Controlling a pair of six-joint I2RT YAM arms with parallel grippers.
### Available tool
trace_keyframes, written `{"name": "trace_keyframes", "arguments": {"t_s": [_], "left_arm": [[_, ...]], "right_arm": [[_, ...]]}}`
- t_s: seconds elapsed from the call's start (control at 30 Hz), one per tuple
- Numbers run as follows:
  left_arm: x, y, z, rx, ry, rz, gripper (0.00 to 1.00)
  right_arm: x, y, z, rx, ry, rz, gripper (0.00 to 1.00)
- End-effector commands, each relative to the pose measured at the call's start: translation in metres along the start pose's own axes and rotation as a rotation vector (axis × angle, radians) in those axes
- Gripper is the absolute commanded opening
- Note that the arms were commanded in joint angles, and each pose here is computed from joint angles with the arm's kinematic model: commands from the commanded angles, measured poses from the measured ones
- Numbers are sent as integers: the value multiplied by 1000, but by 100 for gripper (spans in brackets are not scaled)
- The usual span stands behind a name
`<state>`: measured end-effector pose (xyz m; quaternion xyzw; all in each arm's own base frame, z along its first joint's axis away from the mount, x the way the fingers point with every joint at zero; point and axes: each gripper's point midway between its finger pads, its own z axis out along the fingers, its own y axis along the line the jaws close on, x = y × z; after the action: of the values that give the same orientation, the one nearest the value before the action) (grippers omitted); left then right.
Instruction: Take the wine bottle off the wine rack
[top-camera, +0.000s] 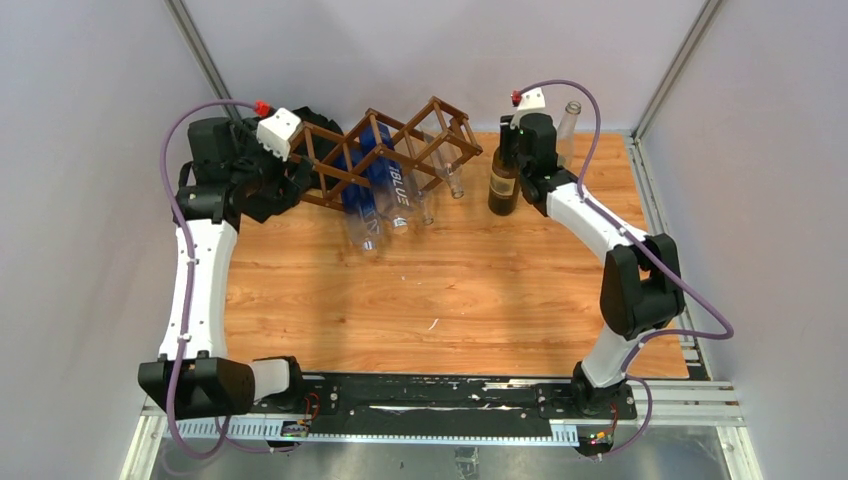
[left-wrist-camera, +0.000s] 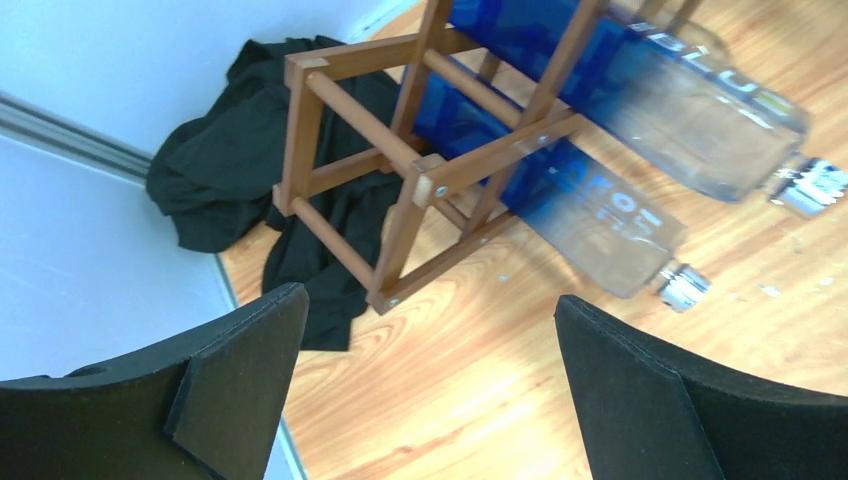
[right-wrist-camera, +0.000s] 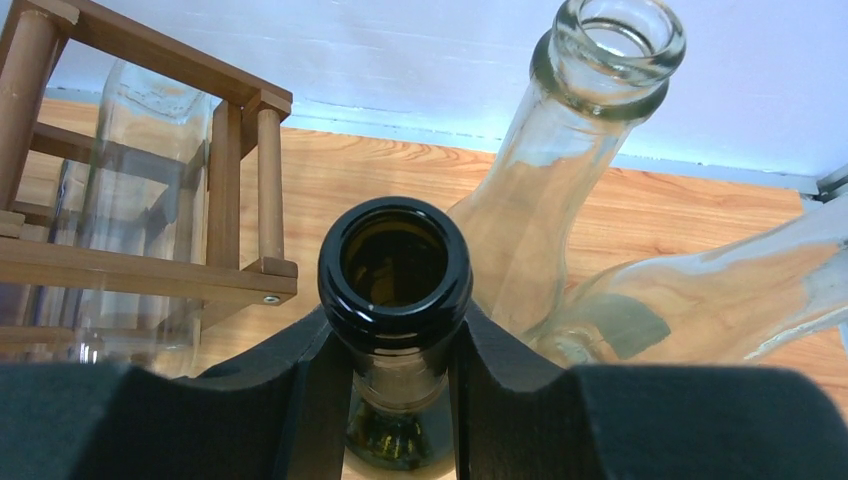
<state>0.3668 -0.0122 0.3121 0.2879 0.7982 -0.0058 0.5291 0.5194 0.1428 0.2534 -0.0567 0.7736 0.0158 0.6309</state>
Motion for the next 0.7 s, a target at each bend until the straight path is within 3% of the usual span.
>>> {"name": "trace_keyframes", "arguments": {"t_s": [0.0, 0.23, 0.3, 0.43, 0.5, 0.67], "left_arm": [[-11, -23, -18, 91, -24, -82, 100], [-19, -29, -29, 103, -44, -98, 100], [-20, -31, -32, 109, -44, -101, 100], [-19, -34, -35, 115, -42, -103, 100], [-17, -35, -36, 117, -38, -103, 100], [-18, -37, -39, 116, -40, -106, 100]], "right_arm": [[-48, -15, -3, 46, -177, 0, 0], [-40, -13, -19, 18, -196, 16, 0], [-35, -13, -23, 12, -183, 43, 15], [-35, -11, -34, -5, -167, 86, 68], [-41, -9, -38, -17, -162, 97, 84], [-53, -9, -51, -28, -136, 119, 89]]}}
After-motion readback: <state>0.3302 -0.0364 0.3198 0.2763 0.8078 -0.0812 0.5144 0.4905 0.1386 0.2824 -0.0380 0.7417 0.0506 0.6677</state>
